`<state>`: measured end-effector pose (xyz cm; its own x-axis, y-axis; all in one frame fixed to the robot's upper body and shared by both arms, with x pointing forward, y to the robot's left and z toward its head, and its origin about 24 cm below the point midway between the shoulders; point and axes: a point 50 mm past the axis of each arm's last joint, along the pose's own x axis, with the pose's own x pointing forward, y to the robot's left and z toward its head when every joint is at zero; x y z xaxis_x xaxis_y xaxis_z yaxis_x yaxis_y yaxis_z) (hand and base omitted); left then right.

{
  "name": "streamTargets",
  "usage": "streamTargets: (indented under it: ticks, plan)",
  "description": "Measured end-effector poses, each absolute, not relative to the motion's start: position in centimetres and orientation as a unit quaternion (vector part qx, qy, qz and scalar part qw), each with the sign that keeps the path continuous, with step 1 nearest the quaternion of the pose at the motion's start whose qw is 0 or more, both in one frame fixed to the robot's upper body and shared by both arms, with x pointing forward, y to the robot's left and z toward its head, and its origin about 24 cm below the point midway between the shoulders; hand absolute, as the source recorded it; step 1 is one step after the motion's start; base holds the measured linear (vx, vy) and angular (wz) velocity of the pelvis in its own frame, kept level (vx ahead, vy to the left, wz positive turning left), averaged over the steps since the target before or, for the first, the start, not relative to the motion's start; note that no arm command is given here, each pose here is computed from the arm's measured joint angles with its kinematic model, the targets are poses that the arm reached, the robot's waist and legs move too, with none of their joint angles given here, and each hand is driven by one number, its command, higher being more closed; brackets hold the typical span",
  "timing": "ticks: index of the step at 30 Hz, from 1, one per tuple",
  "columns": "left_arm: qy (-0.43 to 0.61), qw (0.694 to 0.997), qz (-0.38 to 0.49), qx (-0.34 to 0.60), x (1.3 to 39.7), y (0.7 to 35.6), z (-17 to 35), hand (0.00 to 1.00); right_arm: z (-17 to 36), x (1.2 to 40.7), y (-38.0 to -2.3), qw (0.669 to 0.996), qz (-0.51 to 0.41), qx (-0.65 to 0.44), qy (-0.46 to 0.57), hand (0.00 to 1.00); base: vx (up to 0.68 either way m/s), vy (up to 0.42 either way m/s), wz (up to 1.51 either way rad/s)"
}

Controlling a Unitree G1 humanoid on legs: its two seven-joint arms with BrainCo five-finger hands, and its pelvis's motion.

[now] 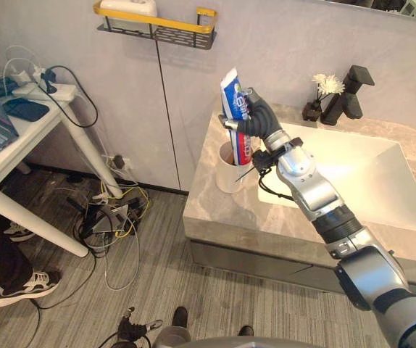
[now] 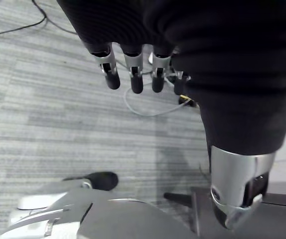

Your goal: Organize washtable

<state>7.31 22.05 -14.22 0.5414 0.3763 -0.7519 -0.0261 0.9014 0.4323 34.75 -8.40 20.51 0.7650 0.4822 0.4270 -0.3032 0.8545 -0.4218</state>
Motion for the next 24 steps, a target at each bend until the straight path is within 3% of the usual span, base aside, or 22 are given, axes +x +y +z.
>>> streamTargets:
  ticks: [18, 19, 24]
  plan:
    - [0.464, 0.858, 0.116, 0.189, 7.3, 22.0, -14.2, 0.00, 17.8, 33.8, -8.3, 0.934, 0.221, -0.146, -0.238, 1.00, 0.00, 0.000, 0.00]
    - [0.464, 0.858, 0.116, 0.189, 7.3, 22.0, -14.2, 0.00, 17.5, 33.8, -8.4, 0.936, 0.221, -0.145, -0.234, 0.00, 0.00, 0.000, 0.00]
    - [0.463, 0.858, 0.115, 0.189, 7.4, 22.0, -14.2, 0.00, 17.4, 33.7, -8.4, 0.936, 0.221, -0.145, -0.231, 0.00, 0.00, 0.000, 0.00]
